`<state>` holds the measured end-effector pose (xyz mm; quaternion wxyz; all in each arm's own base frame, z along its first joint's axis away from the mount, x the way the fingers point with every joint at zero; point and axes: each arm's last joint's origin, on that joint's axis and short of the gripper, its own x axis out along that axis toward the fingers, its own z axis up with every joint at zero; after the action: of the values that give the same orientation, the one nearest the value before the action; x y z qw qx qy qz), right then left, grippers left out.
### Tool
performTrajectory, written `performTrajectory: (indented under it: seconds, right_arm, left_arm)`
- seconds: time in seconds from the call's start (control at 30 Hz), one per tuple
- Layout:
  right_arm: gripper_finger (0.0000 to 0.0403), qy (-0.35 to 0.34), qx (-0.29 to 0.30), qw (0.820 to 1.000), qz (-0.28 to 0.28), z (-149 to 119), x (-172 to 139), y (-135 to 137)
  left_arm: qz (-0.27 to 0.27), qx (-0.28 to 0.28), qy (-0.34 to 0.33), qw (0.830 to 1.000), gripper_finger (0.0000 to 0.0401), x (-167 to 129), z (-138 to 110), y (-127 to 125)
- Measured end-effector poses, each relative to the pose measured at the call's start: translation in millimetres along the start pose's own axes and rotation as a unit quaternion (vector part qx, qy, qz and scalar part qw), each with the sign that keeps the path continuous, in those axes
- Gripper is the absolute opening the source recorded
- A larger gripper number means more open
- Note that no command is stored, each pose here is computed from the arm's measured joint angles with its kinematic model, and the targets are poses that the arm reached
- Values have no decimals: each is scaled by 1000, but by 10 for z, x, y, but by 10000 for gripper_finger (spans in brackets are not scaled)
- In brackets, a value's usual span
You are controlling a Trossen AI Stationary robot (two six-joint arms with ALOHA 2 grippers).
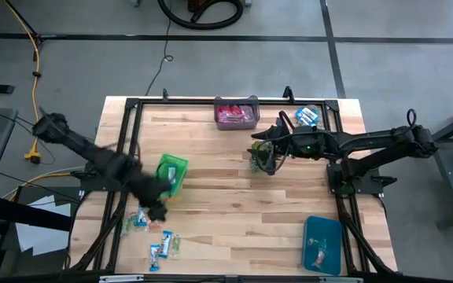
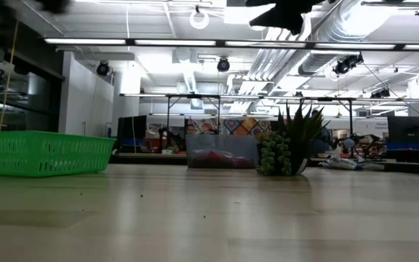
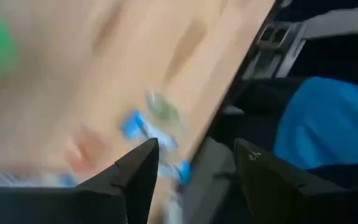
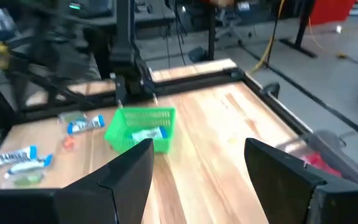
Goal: Sort candy
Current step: Put the white candy into the green bin
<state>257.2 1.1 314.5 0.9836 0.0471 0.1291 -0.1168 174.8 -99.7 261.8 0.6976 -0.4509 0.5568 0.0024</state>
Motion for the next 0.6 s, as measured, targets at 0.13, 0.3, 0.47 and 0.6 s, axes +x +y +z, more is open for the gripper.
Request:
performTrajectory:
  seconds: [0.13,0.3,0.47,0.6]
  right_arm:
    - [248,22,-6,1000,-7,-41,4,-29]
    - [248,27,-4,999,-19,-45,15,-87]
    - [248,27,-1,999,-30,-40,25,-142]
    - [248,30,1,999,-39,-42,33,-190]
  left_arm:
    - [-15,-174,19,985,197,323,-384,-3]
    - [11,-343,26,939,197,733,-753,28]
    - [64,-358,93,927,197,1148,-909,34]
    - [46,-364,85,927,197,1382,-856,1]
